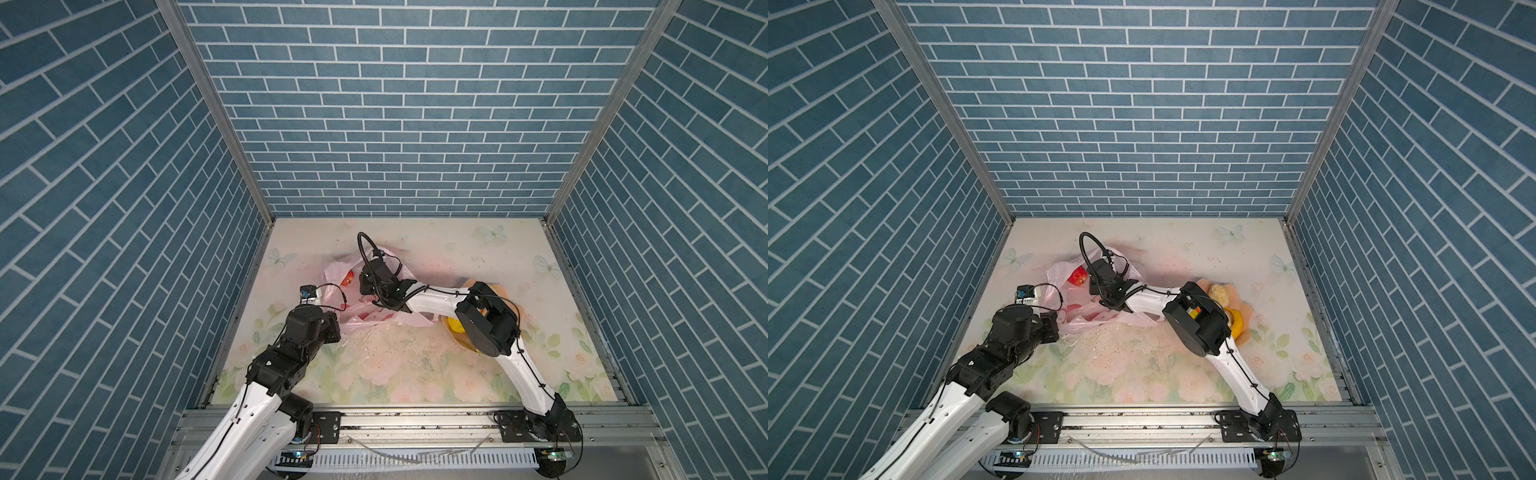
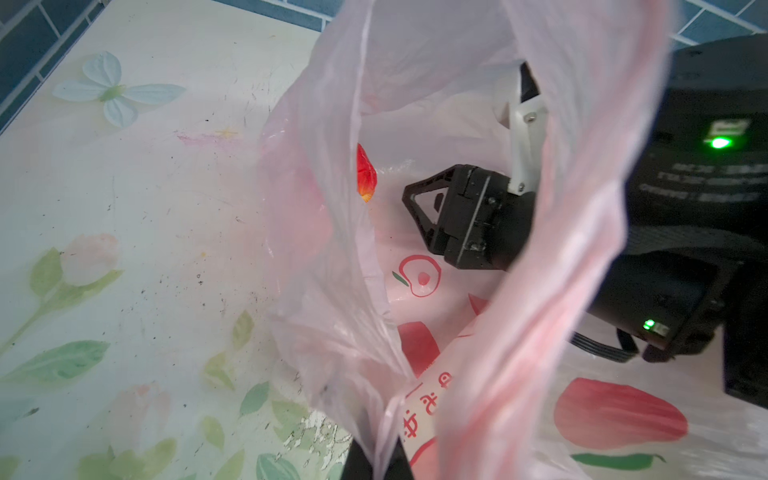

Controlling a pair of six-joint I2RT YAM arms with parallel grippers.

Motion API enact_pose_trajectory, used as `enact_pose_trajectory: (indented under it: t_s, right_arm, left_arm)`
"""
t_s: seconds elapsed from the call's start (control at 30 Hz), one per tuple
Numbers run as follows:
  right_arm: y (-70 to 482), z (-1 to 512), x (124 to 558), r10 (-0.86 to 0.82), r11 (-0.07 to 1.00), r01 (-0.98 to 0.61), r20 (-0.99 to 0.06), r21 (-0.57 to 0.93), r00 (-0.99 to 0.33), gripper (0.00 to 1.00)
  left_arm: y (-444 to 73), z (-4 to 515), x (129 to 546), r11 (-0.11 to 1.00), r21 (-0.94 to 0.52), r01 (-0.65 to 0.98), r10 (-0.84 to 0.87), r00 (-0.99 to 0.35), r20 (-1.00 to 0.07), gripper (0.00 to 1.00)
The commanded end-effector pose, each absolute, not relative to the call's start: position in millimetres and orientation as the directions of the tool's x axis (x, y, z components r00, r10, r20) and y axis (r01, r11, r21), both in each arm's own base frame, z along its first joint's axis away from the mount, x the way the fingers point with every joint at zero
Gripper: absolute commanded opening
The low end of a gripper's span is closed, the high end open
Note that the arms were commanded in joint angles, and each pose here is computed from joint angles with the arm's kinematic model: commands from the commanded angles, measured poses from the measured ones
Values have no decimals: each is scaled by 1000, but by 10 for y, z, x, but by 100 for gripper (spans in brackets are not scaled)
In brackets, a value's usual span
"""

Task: Take the fake fruits out of the plastic bag

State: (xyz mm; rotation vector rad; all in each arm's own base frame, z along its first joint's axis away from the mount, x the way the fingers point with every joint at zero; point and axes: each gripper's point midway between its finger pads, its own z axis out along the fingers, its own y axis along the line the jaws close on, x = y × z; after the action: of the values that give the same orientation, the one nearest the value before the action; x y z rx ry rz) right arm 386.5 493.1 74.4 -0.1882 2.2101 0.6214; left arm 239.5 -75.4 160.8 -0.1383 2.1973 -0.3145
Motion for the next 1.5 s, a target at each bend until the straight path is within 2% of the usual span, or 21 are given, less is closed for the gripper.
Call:
enact_pose_trajectory:
  t_s: [0.0, 0.2, 0.33, 0.47, 0.63, 0.83, 0.97, 1.23, 1.47]
  right_arm:
    - [4643, 955, 3897, 156, 900, -241, -785, 363, -599, 49]
    - [4945, 946, 3711, 94, 822, -378, -756, 426, -648, 58]
    - [5082, 907, 3597, 49, 797, -427, -750, 427, -659, 60]
    - [5160, 889, 3501, 11, 786, -457, -749, 416, -662, 58]
    - [5236, 817, 3337, -72, 778, -510, -755, 366, -651, 49]
    - [5309, 650, 3223, -165, 763, -562, -743, 320, -648, 48]
    - [5363, 640, 3227, -187, 753, -581, -746, 308, -639, 54]
    - [5560, 752, 3314, -161, 732, -593, -761, 335, -629, 74]
    - [5659, 817, 3441, -141, 750, -574, -767, 330, -626, 79]
  left_arm:
    - [-700, 1633, 2372, 967, -255, 3, -203, -596, -777, 6]
    - [-810, 1605, 2385, 955, -292, 56, -204, -589, -782, 6]
    - [-917, 1574, 2428, 944, -314, 98, -198, -594, -780, 6]
    - [-1000, 1582, 2476, 933, -338, 128, -202, -590, -782, 6]
    - [-1020, 1720, 2537, 929, -339, 146, -208, -552, -807, 6]
    - [-1092, 1887, 2614, 922, -341, 184, -201, -524, -827, 6]
    - [-1157, 1928, 2601, 910, -352, 221, -192, -528, -827, 5]
    - [-1228, 1976, 2456, 882, -370, 293, -176, -523, -834, 5]
    - [-1298, 1986, 2428, 861, -389, 329, -175, -526, -833, 5]
